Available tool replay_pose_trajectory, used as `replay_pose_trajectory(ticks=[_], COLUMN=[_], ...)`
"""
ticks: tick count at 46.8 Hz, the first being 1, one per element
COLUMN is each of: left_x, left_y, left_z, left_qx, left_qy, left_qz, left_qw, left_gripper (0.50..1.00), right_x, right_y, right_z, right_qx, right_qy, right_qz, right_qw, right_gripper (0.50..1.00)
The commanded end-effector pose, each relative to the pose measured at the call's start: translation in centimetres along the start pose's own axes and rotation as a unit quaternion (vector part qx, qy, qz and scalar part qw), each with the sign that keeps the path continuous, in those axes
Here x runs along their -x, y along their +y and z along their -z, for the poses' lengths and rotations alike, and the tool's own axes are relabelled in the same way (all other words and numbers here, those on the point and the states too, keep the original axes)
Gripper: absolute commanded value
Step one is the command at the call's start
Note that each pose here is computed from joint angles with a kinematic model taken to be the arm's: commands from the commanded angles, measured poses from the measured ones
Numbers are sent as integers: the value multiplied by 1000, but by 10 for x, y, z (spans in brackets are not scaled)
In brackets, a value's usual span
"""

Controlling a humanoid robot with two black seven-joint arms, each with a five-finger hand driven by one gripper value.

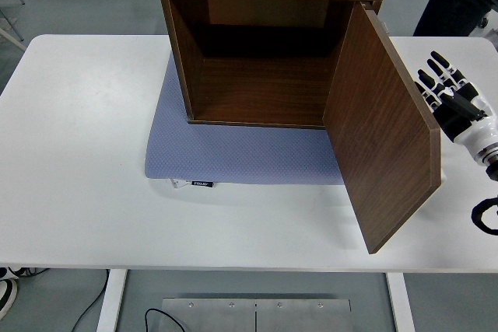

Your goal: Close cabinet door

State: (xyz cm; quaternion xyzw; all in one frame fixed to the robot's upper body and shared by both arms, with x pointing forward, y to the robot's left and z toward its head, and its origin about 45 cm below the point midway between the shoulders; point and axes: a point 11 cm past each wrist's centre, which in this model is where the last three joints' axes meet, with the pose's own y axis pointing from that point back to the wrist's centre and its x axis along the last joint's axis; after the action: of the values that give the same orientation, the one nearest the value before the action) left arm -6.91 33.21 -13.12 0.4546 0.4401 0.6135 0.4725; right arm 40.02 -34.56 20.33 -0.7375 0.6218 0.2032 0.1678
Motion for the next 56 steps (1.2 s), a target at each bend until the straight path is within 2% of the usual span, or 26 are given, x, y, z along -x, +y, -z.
replay_pose_trajectory(ticks=[1, 37, 45, 56], left_x=[0, 0, 0, 0], left_y=[0, 0, 0, 0], left_z=[0, 0, 0, 0], left_qx=[0, 0, 0, 0], left_qy=[0, 0, 0, 0], left_qz=[0, 0, 0, 0], left_qw=[1000, 1000, 1000, 1000], left_gripper=[1000, 1000, 1000, 1000], right_x=[0, 3, 15, 16], right_y=[0, -4, -13, -12], right_z=[1, 6, 9, 20], right_qx=[0, -3, 1, -2], right_qy=[1, 4, 14, 27], right_qz=[0, 3, 21, 40], right_qw=[1000, 1000, 1000, 999], right_gripper=[1000, 1000, 1000, 1000])
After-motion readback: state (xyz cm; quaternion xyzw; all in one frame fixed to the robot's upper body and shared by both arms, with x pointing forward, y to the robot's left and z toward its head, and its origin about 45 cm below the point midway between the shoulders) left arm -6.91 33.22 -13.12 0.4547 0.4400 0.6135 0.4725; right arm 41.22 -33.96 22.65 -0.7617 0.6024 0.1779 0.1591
